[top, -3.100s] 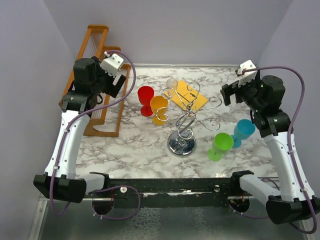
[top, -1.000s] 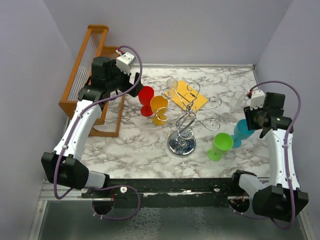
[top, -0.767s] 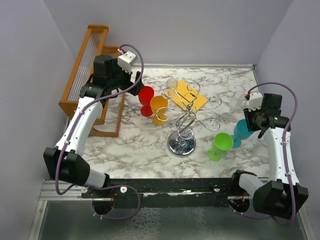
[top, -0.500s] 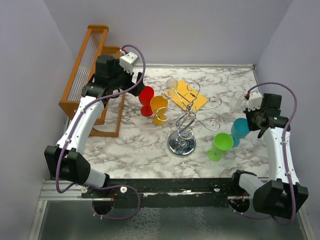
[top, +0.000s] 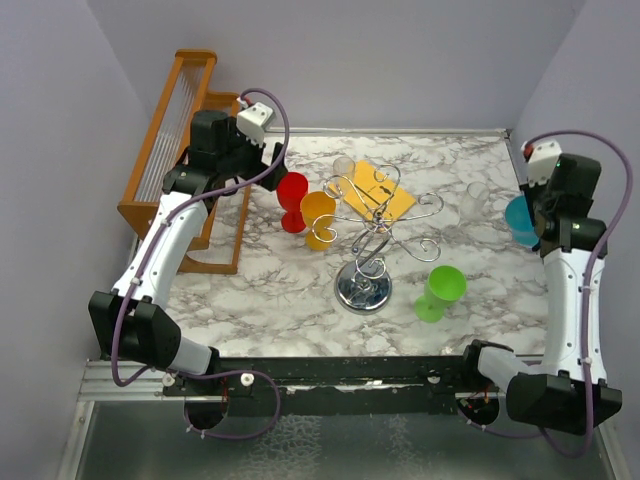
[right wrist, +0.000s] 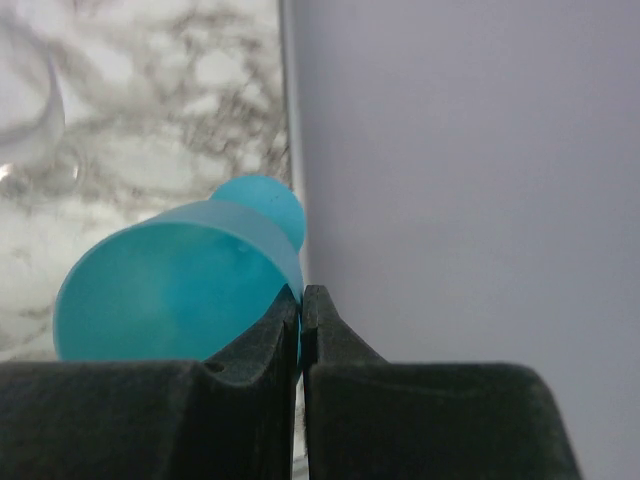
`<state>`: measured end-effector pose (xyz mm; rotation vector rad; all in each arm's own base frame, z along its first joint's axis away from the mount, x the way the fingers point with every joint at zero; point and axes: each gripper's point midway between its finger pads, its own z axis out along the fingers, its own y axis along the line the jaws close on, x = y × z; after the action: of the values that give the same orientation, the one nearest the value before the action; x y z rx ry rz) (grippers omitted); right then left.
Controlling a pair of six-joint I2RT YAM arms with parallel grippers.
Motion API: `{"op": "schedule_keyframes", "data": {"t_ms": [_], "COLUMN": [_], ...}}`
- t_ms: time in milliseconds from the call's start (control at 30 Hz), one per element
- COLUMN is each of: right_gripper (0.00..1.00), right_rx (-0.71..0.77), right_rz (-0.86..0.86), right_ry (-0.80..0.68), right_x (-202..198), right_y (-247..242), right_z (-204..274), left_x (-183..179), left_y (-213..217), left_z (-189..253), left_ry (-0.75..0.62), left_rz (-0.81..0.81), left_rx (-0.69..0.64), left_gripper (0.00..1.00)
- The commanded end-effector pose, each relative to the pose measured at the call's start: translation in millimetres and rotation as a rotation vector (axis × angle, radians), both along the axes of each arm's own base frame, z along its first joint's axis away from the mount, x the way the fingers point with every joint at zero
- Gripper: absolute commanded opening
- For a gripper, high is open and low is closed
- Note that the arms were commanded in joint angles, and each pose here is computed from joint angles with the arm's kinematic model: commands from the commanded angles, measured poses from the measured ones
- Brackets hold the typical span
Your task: Place the wine glass upside down on the wine glass rack
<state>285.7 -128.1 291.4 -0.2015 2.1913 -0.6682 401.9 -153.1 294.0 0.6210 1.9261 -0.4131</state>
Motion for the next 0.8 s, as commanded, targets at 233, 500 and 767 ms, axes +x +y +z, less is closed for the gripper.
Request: {"op": "schedule_keyframes", "data": {"t_ms": [233, 500, 767], "right_gripper": [0.01, 0.01, 0.01], "right_rx": [0.205, 0.478, 0.578], "right_rz": [0.301, 0.656, 0.862], "right_ry": [-0.403, -0.500, -0.506], "right_x": [68, 92, 119], "right_y": [58, 152, 243], "right_z": [165, 208, 214], "left_x": [-5, -17, -26], "left_y": [9, -16, -52], "left_z": [86, 132, 162], "left_ry": [-0.162, -0.195, -0.212], "left_rz": [0.071, -0.013, -0.100], "left_rx": [-0.087, -0.252, -0.321], "left_gripper": [0.99, 0.96, 0.95]}}
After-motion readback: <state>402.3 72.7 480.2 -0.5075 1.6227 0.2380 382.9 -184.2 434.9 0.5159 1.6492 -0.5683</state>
